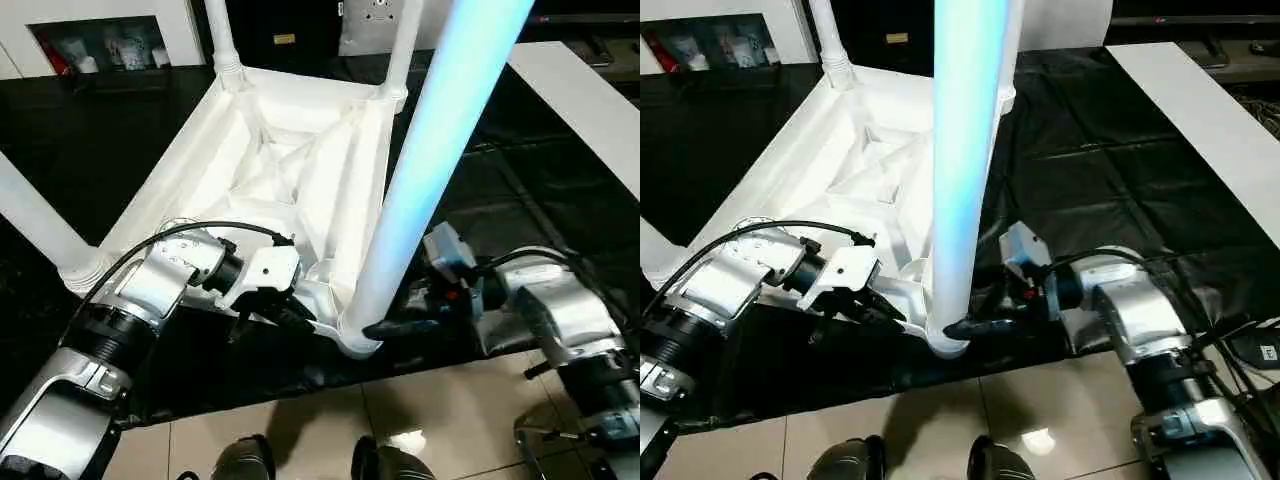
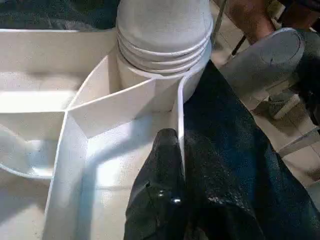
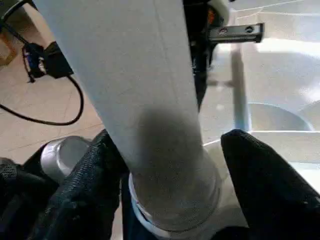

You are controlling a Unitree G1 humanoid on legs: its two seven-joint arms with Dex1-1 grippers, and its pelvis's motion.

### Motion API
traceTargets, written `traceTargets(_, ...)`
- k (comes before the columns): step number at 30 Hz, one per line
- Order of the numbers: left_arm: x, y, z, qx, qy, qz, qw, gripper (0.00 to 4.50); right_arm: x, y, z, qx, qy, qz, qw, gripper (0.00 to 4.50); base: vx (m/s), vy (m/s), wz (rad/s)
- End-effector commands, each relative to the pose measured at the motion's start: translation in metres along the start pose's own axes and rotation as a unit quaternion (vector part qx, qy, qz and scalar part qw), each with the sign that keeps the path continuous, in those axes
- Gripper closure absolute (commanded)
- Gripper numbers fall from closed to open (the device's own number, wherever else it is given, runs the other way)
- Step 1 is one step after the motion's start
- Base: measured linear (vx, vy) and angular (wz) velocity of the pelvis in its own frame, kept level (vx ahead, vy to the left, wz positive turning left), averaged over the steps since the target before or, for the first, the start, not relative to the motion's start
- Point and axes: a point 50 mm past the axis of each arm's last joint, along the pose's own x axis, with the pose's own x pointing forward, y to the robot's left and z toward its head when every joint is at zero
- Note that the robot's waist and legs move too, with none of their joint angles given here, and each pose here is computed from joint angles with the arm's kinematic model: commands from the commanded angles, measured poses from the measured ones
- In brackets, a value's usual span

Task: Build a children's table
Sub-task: Rotate leg to tighten

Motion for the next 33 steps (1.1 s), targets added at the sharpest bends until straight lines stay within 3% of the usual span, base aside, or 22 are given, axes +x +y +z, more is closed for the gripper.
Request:
traceTargets(1, 0.013, -0.006, 0.003, 0.022, 0.013, -0.055, 0.998, 4.5, 0.001, 0.0, 0.002, -0.003, -0.003, 0.013, 1.0, 1.62, 0.0, 0.0, 0.0)
traceTargets(9, 0.012, -0.004, 0.0, 0.012, 0.012, -0.041, 0.999, 4.5, 0.0, 0.002, 0.001, 0.02, -0.017, 0.023, 0.999, 2.24, 0.0, 0.0, 0.0)
traceTargets(13, 0.014, 0.003, 0.001, -0.043, -0.004, 0.027, 0.999, 4.5, 0.002, 0.005, 0.001, 0.05, -0.054, -0.007, 0.997, 2.36, 0.0, 0.0, 0.0)
traceTargets(18, 0.019, 0.01, 0.008, -0.089, -0.035, 0.081, 0.992, 4.5, 0.009, -0.004, -0.001, 0.056, -0.048, -0.102, 0.992, 2.41, 0.0, 0.0, 0.0)
traceTargets(20, 0.03, 0.021, 0.017, -0.127, -0.074, 0.131, 0.98, 4.5, 0.015, -0.016, 0.0, 0.071, -0.052, -0.205, 0.975, 2.44, 0.0, 0.0, 0.0)
traceTargets(21, 0.03, 0.021, 0.017, -0.127, -0.074, 0.131, 0.98, 4.5, 0.015, -0.016, 0.0, 0.071, -0.052, -0.205, 0.975, 2.44, 0.0, 0.0, 0.0)
traceTargets(24, 0.047, 0.033, 0.025, -0.165, -0.09, 0.188, 0.964, 4.5, 0.025, -0.025, 0.003, 0.087, -0.06, -0.294, 0.95, 2.47, 0.0, 0.0, 0.0)
traceTargets(25, 0.047, 0.033, 0.025, -0.165, -0.09, 0.188, 0.964, 4.5, 0.025, -0.025, 0.003, 0.087, -0.06, -0.294, 0.95, 2.48, 0.0, 0.0, 0.0)
traceTargets(29, 0.066, 0.048, 0.038, -0.191, -0.097, 0.252, 0.944, 4.5, 0.031, -0.039, 0.007, 0.104, -0.061, -0.424, 0.897, 2.51, 0.0, 0.0, 0.0)
traceTargets(31, 0.077, 0.059, 0.051, -0.196, -0.107, 0.301, 0.927, 4.5, 0.035, -0.048, 0.01, 0.12, -0.073, -0.509, 0.849, 2.52, 0.0, 0.0, 0.0)
traceTargets(32, 0.077, 0.059, 0.051, -0.196, -0.107, 0.301, 0.927, 4.5, 0.035, -0.048, 0.01, 0.12, -0.073, -0.509, 0.849, 2.52, 0.0, 0.0, 0.0)
traceTargets(33, 0.083, 0.061, 0.056, -0.193, -0.109, 0.314, 0.923, 4.5, 0.039, -0.049, 0.011, 0.126, -0.08, -0.535, 0.832, 2.52, 0.0, 0.0, 0.0)
